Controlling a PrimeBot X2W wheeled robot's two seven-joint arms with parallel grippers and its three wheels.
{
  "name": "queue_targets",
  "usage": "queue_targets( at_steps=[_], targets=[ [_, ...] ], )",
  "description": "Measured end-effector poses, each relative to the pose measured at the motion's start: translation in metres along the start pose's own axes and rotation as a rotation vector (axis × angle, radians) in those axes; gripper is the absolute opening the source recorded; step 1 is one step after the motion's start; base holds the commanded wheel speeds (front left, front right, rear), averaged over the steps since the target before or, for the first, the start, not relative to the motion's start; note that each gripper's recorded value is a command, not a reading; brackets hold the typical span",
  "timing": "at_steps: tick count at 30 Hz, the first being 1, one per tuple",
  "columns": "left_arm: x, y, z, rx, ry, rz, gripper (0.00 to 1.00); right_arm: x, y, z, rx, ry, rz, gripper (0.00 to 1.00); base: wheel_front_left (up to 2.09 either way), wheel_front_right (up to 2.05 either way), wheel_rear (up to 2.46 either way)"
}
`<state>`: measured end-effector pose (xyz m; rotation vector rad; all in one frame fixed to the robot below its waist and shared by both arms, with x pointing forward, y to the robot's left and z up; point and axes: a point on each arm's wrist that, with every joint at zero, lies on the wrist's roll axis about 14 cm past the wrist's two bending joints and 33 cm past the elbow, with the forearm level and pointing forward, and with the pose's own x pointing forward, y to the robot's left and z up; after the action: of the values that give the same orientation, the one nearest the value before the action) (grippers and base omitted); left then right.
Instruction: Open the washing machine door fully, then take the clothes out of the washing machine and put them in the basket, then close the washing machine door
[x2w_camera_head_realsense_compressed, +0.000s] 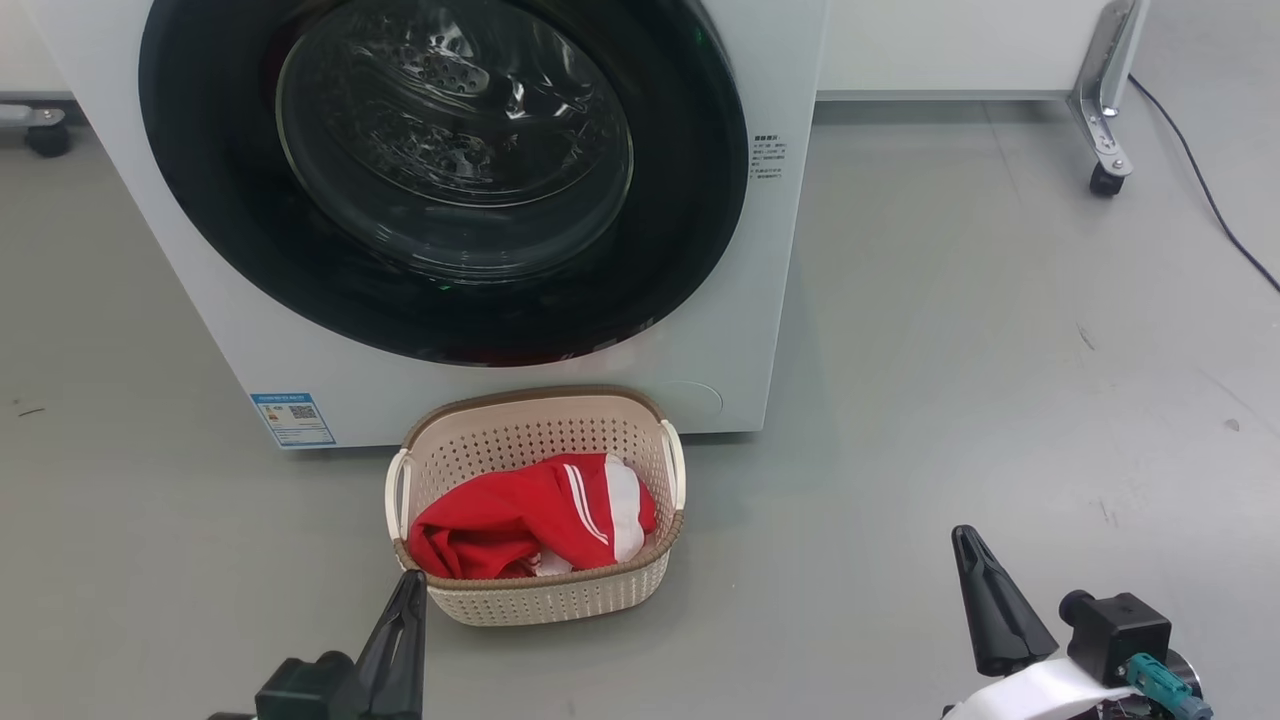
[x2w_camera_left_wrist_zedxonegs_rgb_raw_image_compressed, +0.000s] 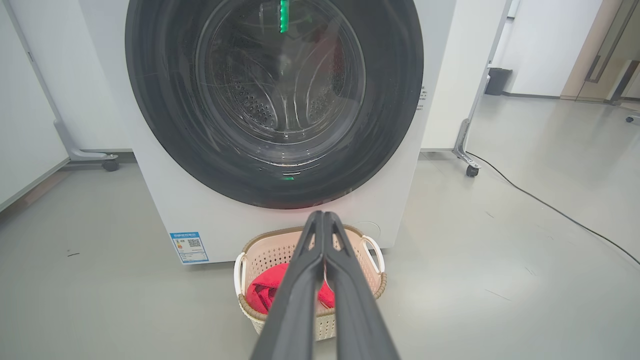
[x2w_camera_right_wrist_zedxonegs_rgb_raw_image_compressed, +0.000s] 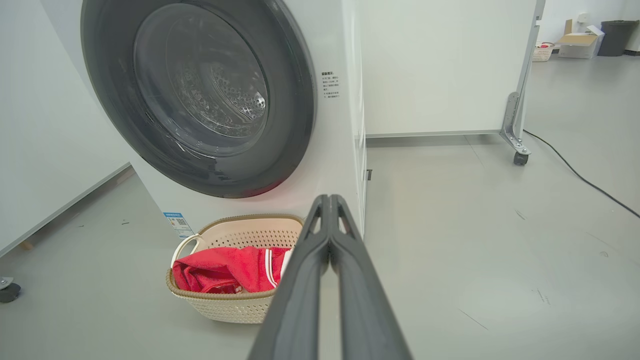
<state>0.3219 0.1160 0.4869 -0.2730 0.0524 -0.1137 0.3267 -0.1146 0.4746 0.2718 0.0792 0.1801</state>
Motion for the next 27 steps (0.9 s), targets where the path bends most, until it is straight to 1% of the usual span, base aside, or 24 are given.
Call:
queue_targets(
  at_steps=[11,17,27],
  targets=[
    [0.001,0.0,0.0,-0.141,0.006,0.008,0.0,0.001,-0.006,0.0,0.147,0.005,-0.038,0.0,0.0,0.0,0.0],
    [0.003,0.008,-0.001,-0.231,0.021,0.042,0.0,0.002,-0.013,0.0,0.219,0.015,-0.068,0.0,0.0,0.0,0.0],
    [0.004,0.017,-0.004,-0.335,0.04,0.069,0.0,0.004,-0.024,0.001,0.327,0.021,-0.105,0.0,0.0,0.0,0.0]
  ],
)
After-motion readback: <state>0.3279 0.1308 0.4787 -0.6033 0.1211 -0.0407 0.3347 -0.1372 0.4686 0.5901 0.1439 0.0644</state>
